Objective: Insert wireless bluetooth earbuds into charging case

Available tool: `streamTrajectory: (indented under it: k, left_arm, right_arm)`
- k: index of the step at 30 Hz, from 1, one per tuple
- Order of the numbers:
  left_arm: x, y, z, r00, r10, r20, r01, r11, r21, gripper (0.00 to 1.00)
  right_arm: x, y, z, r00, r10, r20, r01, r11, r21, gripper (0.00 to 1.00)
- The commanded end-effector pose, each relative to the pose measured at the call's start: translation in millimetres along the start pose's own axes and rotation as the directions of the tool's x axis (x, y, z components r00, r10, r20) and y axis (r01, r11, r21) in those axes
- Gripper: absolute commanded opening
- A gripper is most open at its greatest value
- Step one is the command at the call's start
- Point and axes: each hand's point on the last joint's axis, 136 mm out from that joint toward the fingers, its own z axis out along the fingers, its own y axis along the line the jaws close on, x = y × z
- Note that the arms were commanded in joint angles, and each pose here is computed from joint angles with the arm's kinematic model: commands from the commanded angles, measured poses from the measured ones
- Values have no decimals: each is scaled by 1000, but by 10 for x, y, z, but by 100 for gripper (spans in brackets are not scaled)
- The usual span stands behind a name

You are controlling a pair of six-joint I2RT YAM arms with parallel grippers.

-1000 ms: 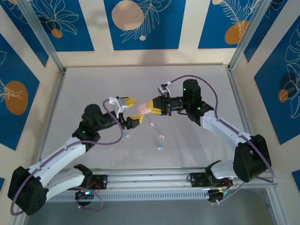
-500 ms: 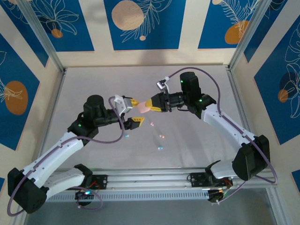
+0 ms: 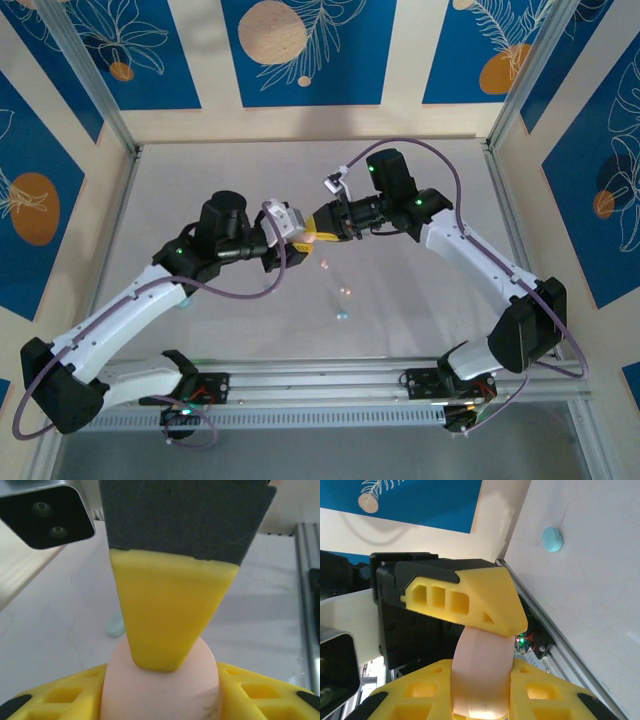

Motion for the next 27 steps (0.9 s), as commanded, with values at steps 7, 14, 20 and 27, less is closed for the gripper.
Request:
streamTrajectory:
  k: [7, 14, 20, 27]
  left_arm:
    - [-27, 54, 43, 996, 49, -77, -53, 997, -61, 44]
    - [-29, -6, 95, 996, 42, -84, -45, 999, -24, 51]
    - [-32, -9, 108, 995, 38, -92, -40, 999, -25, 54]
    - [53, 31, 118, 990, 5, -139, -12, 999, -47, 37]
  right_arm:
    - [6, -135, 30, 1000, 11, -3, -11, 994, 105, 18]
    - [6, -118, 57, 1000, -1, -10, 3, 993, 118, 18]
    - [-3, -147, 60, 1000, -2, -10, 4, 991, 137, 18]
    - [-30, -146, 45, 1000, -15, 3, 14, 990, 142, 18]
